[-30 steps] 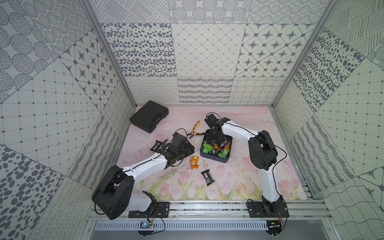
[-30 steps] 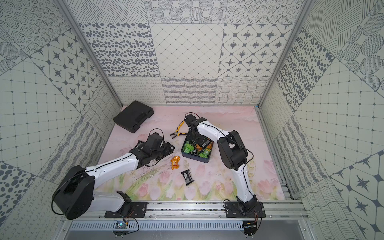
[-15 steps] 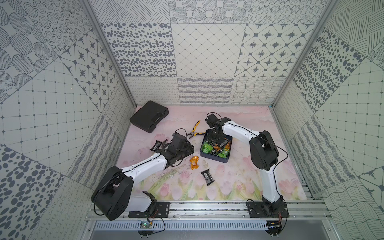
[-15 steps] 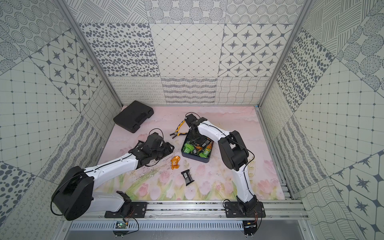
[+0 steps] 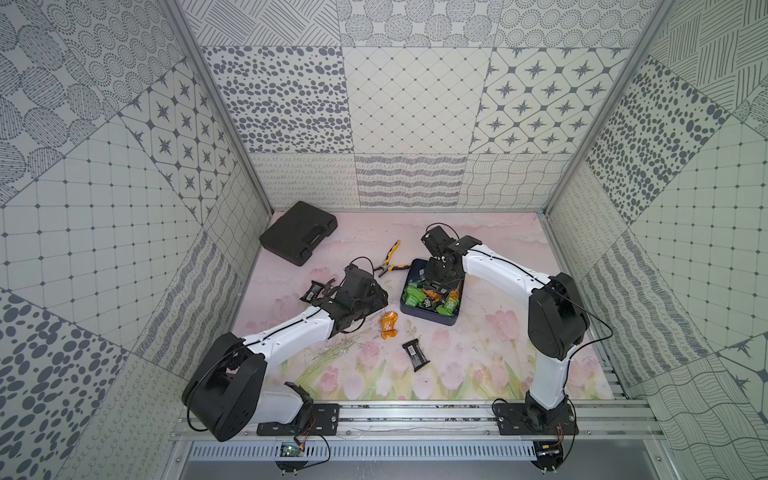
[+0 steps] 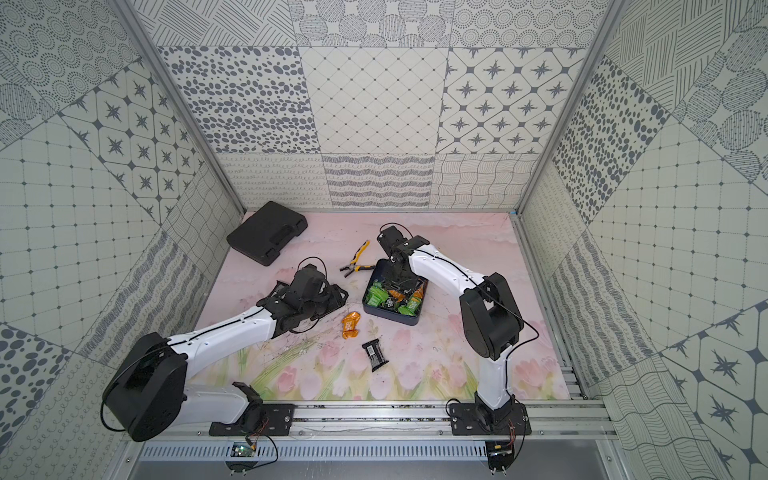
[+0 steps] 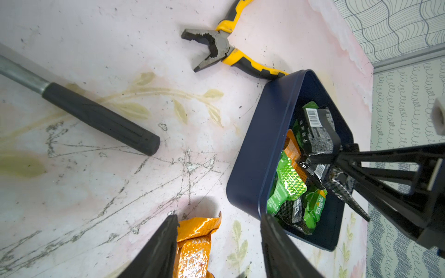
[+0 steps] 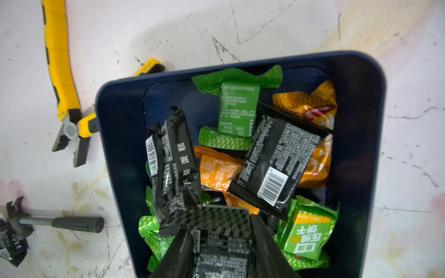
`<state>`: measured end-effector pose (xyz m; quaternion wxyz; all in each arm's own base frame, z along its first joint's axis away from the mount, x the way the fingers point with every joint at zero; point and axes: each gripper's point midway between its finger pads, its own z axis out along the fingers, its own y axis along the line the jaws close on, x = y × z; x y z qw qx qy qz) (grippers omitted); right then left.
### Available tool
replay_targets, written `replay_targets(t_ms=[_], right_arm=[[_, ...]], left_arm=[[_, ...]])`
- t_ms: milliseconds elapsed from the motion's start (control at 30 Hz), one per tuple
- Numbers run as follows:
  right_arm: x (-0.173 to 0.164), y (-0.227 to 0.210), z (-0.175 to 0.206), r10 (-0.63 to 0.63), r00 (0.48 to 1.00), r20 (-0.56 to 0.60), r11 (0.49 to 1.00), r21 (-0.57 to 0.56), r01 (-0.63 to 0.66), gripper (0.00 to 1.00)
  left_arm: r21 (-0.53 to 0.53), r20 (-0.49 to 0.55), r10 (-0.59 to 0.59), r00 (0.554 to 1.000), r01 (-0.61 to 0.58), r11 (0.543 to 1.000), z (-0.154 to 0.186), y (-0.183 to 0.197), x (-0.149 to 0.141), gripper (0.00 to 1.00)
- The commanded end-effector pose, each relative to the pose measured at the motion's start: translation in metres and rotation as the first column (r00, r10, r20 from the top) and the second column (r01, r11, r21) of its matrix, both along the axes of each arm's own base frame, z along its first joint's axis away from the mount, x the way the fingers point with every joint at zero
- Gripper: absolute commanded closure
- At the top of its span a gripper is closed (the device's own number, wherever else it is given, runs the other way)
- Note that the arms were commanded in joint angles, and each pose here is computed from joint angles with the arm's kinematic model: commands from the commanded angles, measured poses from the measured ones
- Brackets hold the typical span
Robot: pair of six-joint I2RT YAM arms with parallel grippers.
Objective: Take the cookies out of the storage box
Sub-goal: Pick up the cookie from the storage box, then place the cookie in the storage box.
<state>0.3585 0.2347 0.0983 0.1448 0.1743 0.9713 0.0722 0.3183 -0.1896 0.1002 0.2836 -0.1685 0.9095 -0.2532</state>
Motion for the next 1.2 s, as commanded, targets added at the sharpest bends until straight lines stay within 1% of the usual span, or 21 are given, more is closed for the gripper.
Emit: replay_targets(t_ms=[0,100,300,400,533,633,767,867,967,1067,1133,1167], right_arm=[[-0.001,-0.009,0.000,0.022,1.000,0.019,0.999,-0.031,-0.022,0.65],[-0.006,-0.016,-0.009,0.034,0.999,-0.002,0.998,-0.054,-0.034,0.65],[-0.009,-0.022,-0.028,0.050,0.998,-0.045,0.994,-0.090,-0.054,0.63],[-0.008,-0.023,-0.032,0.055,0.997,-0.051,0.993,-0.102,-0.060,0.60],[-0.007,-0.022,-0.035,0.061,0.997,-0.056,0.992,-0.107,-0.067,0.52],[-0.007,-0.023,-0.038,0.066,0.996,-0.063,0.991,-0.112,-0.072,0.49],[-0.010,-0.024,-0.036,0.064,0.996,-0.064,0.992,-0.105,-0.071,0.49],[-0.012,-0.022,-0.028,0.075,0.996,-0.054,0.993,-0.083,-0.079,0.48],[-0.009,-0.022,-0.012,0.092,0.996,-0.013,0.993,-0.077,-0.093,0.43],[-0.006,-0.028,0.000,0.080,0.996,0.028,0.993,-0.091,-0.077,0.38],[-0.007,-0.033,0.000,0.052,0.998,0.030,0.995,-0.090,-0.049,0.33],[-0.009,-0.034,-0.002,0.035,0.999,0.022,0.996,-0.085,-0.033,0.33]], left_arm=[[0.014,0.051,-0.049,0.997,0.048,0.999,0.012,-0.004,0.008,0.41],[0.017,0.061,-0.077,0.995,0.076,0.997,0.016,-0.008,0.010,0.41],[0.024,0.059,-0.086,0.995,0.084,0.996,0.015,-0.009,0.010,0.41],[0.025,0.055,-0.089,0.994,0.088,0.996,0.014,-0.009,0.009,0.41],[0.025,0.053,-0.090,0.995,0.088,0.996,0.014,-0.009,0.008,0.41],[0.023,0.052,-0.090,0.995,0.089,0.996,0.014,-0.009,0.008,0.42],[0.020,0.055,-0.090,0.994,0.089,0.996,0.015,-0.010,0.009,0.42],[0.015,0.055,-0.091,0.994,0.090,0.996,0.015,-0.010,0.009,0.41],[0.008,0.056,-0.095,0.994,0.095,0.995,0.015,-0.012,0.009,0.41],[0.006,0.057,-0.097,0.994,0.096,0.995,0.015,-0.013,0.009,0.42],[0.003,0.056,-0.095,0.994,0.095,0.995,0.014,-0.013,0.010,0.41],[0.002,0.055,-0.094,0.994,0.094,0.996,0.014,-0.013,0.010,0.42]])
